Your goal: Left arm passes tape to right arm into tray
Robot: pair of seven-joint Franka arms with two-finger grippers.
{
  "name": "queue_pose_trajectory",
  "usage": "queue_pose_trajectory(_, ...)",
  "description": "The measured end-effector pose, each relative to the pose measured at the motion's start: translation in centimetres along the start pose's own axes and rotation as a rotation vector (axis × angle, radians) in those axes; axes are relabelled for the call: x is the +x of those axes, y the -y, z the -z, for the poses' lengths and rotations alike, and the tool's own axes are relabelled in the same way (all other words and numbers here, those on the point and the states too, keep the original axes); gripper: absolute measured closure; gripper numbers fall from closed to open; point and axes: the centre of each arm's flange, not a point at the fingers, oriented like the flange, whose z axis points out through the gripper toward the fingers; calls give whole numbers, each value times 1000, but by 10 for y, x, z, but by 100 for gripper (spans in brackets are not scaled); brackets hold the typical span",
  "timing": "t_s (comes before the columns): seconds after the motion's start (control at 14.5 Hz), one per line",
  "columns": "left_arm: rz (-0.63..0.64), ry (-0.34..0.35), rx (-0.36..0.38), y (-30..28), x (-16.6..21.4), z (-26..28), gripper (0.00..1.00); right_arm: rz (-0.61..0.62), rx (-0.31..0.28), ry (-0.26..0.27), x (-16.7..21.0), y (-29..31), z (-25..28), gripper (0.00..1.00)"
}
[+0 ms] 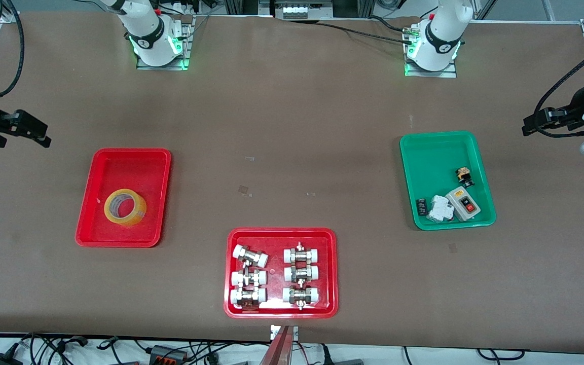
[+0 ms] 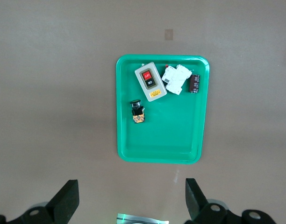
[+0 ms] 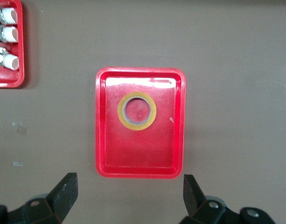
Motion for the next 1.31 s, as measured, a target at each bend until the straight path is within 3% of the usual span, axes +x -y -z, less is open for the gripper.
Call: queue_pose_trajectory(1.31, 1, -1, -1, 1, 0, 0, 0, -21, 3, 13, -12, -8, 1, 0)
